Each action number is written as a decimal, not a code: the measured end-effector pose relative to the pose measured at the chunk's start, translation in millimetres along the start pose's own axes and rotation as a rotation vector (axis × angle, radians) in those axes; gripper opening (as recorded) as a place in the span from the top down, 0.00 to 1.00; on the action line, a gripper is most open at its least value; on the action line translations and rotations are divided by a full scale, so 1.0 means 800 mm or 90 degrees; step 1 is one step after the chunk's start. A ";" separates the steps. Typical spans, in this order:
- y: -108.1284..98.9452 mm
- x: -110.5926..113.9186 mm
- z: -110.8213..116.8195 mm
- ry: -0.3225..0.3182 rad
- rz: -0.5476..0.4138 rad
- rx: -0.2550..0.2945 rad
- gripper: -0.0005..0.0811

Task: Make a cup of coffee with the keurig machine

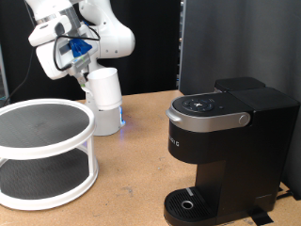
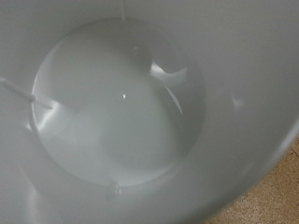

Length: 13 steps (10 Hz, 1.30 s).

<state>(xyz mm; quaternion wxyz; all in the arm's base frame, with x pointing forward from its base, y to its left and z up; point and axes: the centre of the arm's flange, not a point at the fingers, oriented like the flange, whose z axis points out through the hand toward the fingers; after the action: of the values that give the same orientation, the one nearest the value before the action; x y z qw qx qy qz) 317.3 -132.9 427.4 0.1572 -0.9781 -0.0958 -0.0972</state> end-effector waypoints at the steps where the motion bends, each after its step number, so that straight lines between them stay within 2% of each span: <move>1: 0.000 -0.001 0.001 0.000 -0.001 0.001 0.91; 6: -0.014 0.018 0.007 0.001 0.032 -0.030 0.91; 13: -0.029 0.045 0.031 0.003 0.044 -0.044 0.91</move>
<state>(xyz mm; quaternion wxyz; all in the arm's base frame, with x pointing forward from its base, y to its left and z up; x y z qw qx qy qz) 350.9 -97.8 418.8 0.1272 -0.9854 -0.0580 -0.0974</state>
